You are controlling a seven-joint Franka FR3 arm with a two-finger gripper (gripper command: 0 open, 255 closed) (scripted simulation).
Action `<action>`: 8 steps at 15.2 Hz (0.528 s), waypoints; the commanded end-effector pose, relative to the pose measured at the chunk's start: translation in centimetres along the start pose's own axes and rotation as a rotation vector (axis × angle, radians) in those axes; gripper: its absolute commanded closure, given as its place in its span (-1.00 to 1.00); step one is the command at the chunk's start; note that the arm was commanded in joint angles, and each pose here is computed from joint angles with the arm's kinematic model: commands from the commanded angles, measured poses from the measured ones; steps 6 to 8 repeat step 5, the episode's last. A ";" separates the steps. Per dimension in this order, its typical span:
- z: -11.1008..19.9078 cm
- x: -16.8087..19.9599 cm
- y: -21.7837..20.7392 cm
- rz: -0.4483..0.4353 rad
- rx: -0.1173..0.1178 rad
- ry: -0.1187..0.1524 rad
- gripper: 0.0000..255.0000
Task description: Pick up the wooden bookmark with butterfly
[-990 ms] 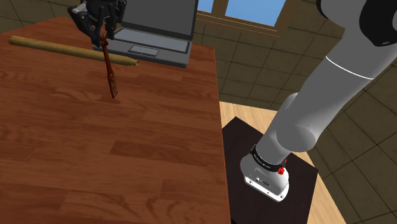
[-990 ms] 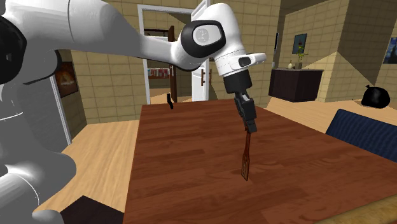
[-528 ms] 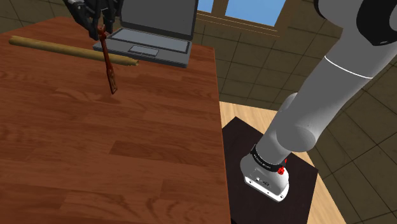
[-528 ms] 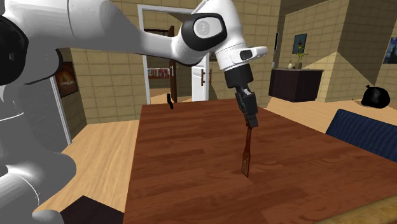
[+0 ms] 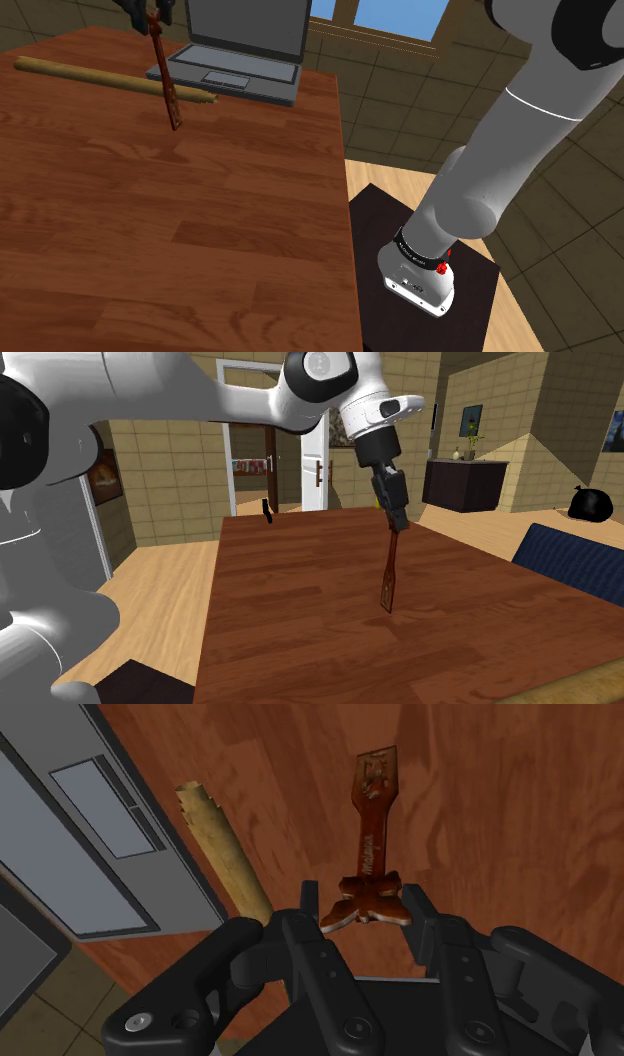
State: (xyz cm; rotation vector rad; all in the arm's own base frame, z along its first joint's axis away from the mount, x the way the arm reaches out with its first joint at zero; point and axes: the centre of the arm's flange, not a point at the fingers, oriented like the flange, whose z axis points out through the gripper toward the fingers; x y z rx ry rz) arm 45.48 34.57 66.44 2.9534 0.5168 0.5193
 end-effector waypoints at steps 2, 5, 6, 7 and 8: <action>-1.5 0.4 0.3 0.000 0.000 0.000 1.00; -2.1 0.6 0.4 0.000 0.000 0.000 1.00; -2.1 0.6 0.4 0.000 0.000 0.000 1.00; -2.1 0.6 0.4 0.000 0.000 0.000 1.00; -2.1 0.6 0.4 0.000 0.000 0.000 1.00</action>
